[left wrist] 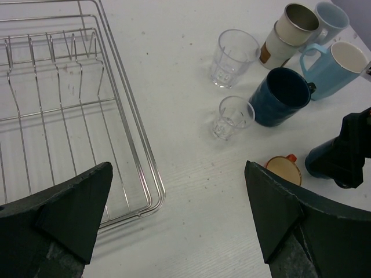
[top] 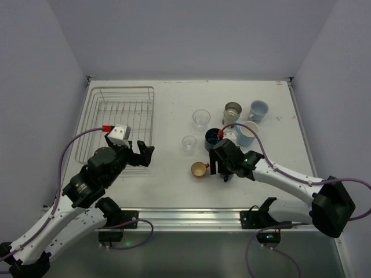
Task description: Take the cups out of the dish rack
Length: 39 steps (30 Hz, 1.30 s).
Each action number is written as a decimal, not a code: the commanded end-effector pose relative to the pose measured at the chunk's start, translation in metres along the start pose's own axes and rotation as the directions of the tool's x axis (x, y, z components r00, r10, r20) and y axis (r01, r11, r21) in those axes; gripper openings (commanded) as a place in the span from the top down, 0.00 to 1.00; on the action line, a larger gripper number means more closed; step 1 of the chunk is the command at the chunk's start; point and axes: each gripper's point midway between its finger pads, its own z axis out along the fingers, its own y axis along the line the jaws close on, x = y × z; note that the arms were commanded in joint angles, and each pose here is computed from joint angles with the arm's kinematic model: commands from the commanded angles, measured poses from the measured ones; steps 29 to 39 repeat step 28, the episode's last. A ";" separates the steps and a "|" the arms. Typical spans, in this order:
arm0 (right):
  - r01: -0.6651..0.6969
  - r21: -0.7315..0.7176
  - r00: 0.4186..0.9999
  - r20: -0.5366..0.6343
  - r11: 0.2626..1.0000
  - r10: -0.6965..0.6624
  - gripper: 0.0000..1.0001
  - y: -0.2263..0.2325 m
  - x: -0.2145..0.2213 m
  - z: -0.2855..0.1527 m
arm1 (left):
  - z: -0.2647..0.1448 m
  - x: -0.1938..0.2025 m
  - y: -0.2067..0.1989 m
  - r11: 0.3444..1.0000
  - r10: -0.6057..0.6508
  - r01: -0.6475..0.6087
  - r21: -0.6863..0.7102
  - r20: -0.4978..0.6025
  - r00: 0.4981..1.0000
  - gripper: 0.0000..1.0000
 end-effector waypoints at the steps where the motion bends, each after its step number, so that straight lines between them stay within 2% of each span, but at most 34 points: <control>1: -0.031 -0.064 0.988 0.152 0.997 0.041 0.15 0.011 -0.043 -0.035 | 0.001 -0.006 0.008 0.999 0.015 -0.015 -0.040 0.018 1.000 0.00; 2: -0.030 -0.074 0.985 0.168 0.997 0.042 0.11 0.010 -0.047 -0.041 | 0.001 -0.006 0.008 0.999 0.015 -0.014 -0.044 0.021 1.000 0.00; 3: -0.034 -0.087 0.981 0.186 0.996 0.050 0.01 0.011 -0.051 -0.049 | 0.001 -0.007 0.010 0.999 0.014 -0.013 -0.052 0.024 1.000 0.00; 7: -0.054 -0.199 0.949 0.295 0.979 0.112 0.01 0.013 -0.069 -0.089 | -0.002 -0.012 0.011 0.998 -0.004 0.006 -0.060 0.045 0.999 0.00; 10: -0.029 -0.338 0.892 0.416 0.941 0.177 0.01 0.015 -0.088 -0.141 | -0.011 -0.032 0.001 0.999 -0.032 0.033 -0.005 0.106 0.994 0.00; 14: 0.002 -0.447 0.747 0.596 0.895 0.296 0.01 -0.006 -0.112 -0.221 | -0.036 -0.086 -0.018 0.994 -0.074 0.052 0.099 0.231 0.970 0.00; 15: 0.012 -0.481 0.679 0.648 0.877 0.346 0.01 -0.018 -0.118 -0.253 | -0.048 -0.111 -0.026 0.990 -0.080 0.044 0.134 0.278 0.957 0.00; 19: 0.013 -0.493 0.525 0.744 0.870 0.413 0.01 -0.054 -0.127 -0.311 | -0.076 -0.165 -0.035 0.986 -0.085 0.025 0.165 0.370 0.925 0.00; 22: -0.003 -0.486 0.449 0.781 0.874 0.435 0.01 -0.075 -0.127 -0.335 | -0.095 -0.192 -0.036 0.984 -0.093 0.015 0.179 0.438 0.894 0.00; 26: -0.014 -0.500 0.398 0.792 0.866 0.463 0.01 -0.088 -0.122 -0.345 | -0.098 -0.192 -0.030 0.987 -0.097 0.026 0.159 0.458 0.884 0.00; 39: -0.012 -0.508 0.397 0.788 0.861 0.470 0.01 -0.087 -0.120 -0.340 | -0.092 -0.187 -0.025 0.990 -0.094 0.037 0.133 0.450 0.888 0.00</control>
